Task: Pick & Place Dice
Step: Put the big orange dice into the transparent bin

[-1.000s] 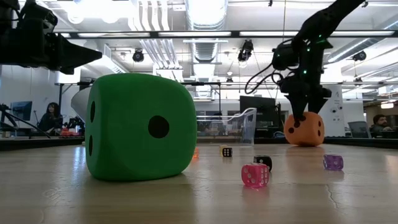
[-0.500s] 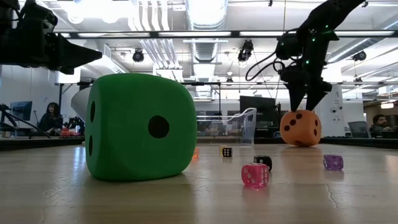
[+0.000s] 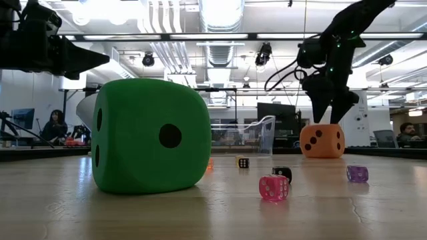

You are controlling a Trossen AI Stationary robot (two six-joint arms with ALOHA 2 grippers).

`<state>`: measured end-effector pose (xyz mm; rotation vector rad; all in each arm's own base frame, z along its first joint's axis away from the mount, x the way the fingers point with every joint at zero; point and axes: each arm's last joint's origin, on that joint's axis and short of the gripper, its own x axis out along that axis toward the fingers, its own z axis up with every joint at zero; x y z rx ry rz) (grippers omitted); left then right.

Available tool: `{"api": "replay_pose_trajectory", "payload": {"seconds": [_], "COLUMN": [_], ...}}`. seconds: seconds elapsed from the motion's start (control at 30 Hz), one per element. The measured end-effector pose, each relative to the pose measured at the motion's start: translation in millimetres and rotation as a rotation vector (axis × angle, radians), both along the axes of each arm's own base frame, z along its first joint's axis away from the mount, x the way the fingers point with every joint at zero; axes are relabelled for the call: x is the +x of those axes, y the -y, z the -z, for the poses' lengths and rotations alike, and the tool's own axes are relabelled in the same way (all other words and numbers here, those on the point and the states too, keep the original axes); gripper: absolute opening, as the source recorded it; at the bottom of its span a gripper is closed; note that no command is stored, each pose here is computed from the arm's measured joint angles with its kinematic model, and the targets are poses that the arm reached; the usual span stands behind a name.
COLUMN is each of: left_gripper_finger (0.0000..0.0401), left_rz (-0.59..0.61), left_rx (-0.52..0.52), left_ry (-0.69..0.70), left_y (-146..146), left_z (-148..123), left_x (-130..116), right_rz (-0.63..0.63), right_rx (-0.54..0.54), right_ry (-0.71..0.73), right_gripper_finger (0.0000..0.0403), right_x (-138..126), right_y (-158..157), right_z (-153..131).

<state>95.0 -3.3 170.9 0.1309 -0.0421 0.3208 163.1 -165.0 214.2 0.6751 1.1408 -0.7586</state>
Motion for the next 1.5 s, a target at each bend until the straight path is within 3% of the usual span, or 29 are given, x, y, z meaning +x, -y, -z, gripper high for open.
{"api": "replay_pose_trajectory", "payload": {"seconds": [1.5], "left_gripper_finger": [0.001], "left_rz": [0.0], "left_rx": [0.0], "left_ry": [0.0], "left_y": [0.0], "left_z": [-0.1], "left_x": [0.0], "right_rz": [-0.062], "right_rx": [-0.015], "right_ry": [0.0], "right_gripper_finger": [0.04], "right_x": [11.1], "right_y": [-10.3], "right_z": [7.8]}}
